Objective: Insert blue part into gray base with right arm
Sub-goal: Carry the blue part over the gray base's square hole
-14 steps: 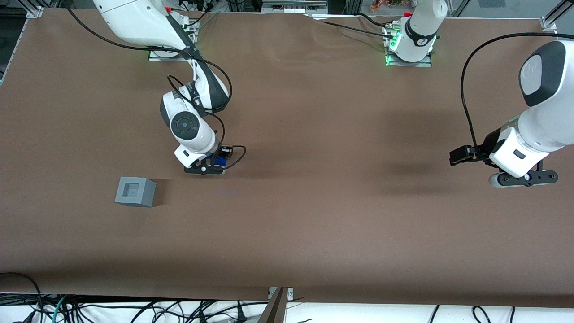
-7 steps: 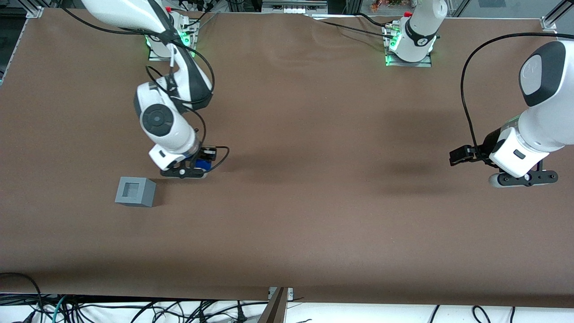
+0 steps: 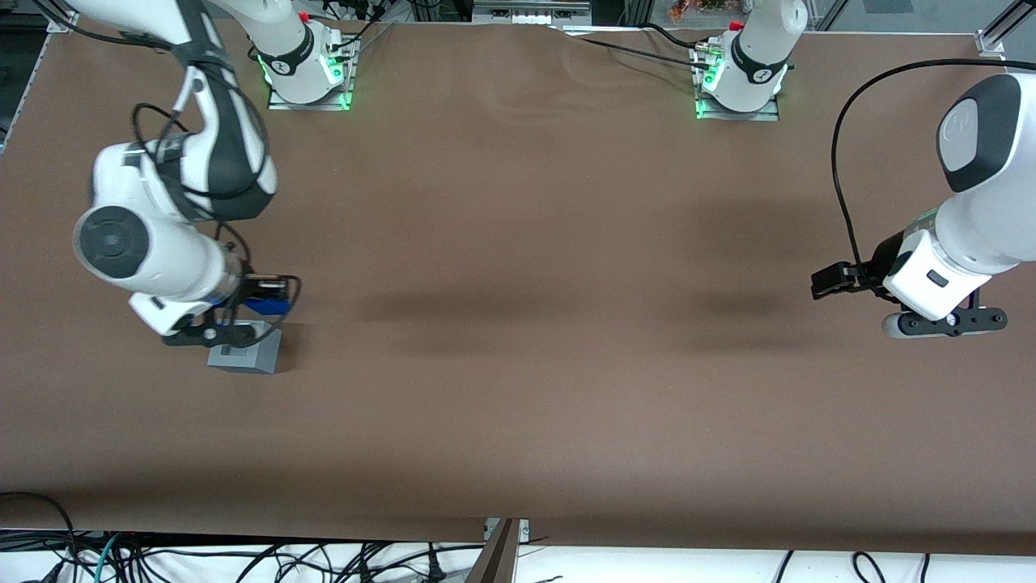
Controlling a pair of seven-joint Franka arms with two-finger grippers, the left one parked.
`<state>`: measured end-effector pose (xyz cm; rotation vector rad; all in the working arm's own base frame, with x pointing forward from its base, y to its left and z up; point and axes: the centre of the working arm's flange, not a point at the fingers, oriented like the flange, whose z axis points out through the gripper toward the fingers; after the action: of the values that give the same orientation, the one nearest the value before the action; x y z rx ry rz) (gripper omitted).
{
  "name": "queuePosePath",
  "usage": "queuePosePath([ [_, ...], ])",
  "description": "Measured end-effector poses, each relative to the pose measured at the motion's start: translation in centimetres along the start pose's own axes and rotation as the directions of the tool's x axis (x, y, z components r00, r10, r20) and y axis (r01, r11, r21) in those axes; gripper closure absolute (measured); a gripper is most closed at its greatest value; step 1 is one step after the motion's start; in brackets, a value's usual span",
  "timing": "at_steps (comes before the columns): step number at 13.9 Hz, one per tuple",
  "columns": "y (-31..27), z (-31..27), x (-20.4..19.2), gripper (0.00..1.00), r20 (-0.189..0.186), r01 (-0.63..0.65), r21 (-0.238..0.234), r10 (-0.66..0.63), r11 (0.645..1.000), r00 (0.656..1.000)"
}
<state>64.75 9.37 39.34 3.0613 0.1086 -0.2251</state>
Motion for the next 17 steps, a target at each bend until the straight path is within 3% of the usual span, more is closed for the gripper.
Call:
queuePosePath([
  [4,5.4,1.3,1.4,0.49,0.008,-0.014,0.013,0.014,1.000,1.000],
  [15,5.8,0.4,2.3,0.49,0.010,-0.027,0.028,0.027,0.999,1.000],
  [17,6.6,1.8,3.2,0.49,-0.013,-0.040,0.023,0.040,0.999,0.999],
])
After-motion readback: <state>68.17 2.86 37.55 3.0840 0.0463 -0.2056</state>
